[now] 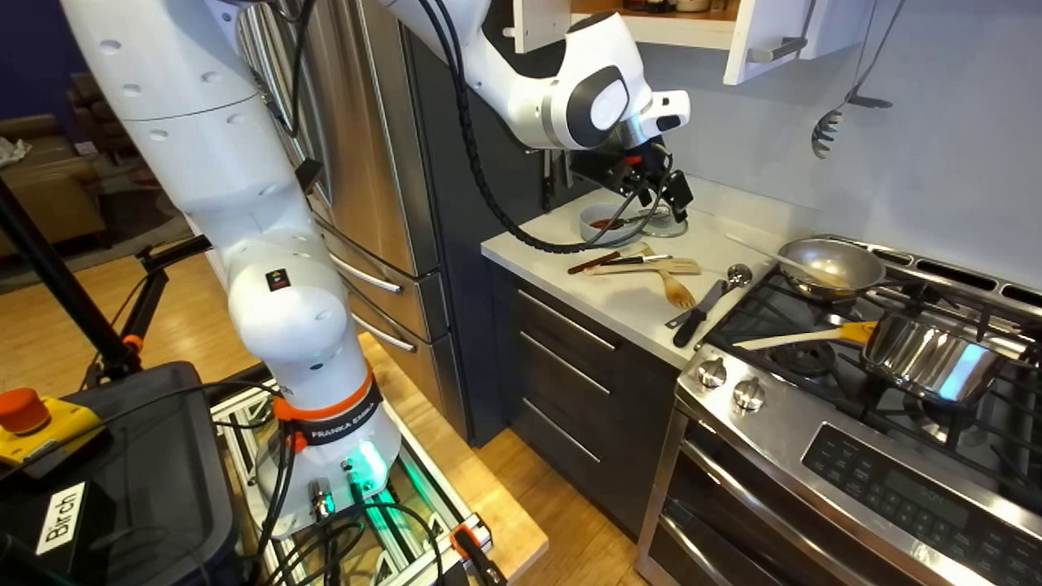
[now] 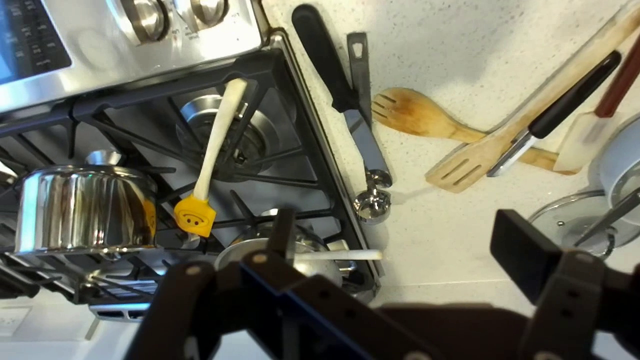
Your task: Remove the spoon from the pan
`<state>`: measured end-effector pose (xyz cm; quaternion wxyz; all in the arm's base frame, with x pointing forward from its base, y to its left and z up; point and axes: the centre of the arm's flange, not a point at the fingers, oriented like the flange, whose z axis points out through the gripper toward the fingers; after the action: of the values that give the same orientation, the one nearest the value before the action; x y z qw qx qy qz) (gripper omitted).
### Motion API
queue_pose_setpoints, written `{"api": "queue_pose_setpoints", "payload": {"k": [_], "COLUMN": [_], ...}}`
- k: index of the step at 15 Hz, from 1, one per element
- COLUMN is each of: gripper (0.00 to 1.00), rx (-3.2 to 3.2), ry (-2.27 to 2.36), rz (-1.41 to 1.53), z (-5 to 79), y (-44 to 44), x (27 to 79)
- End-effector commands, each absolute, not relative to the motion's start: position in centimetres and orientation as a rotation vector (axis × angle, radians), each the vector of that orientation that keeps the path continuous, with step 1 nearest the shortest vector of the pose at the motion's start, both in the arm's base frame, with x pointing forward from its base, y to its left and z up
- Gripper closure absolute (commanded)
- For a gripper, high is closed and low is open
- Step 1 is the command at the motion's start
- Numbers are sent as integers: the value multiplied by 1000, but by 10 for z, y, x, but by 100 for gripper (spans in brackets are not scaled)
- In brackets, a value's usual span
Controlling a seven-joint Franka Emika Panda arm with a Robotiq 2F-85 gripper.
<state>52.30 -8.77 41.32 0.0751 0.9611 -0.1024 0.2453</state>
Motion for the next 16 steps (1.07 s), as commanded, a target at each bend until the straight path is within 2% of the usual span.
{"api": "queue_pose_setpoints", "payload": {"k": [1,8,9,16], "gripper": [0,0,0,0], "rx": [2864,2829,2824,2771], "ry": [-436,-494,-482,-504], "rz": [733,640,686,736], "z": [371,333,346,309], "y": [-104,-131,-121,-118], "x": [602,716,664,716]}}
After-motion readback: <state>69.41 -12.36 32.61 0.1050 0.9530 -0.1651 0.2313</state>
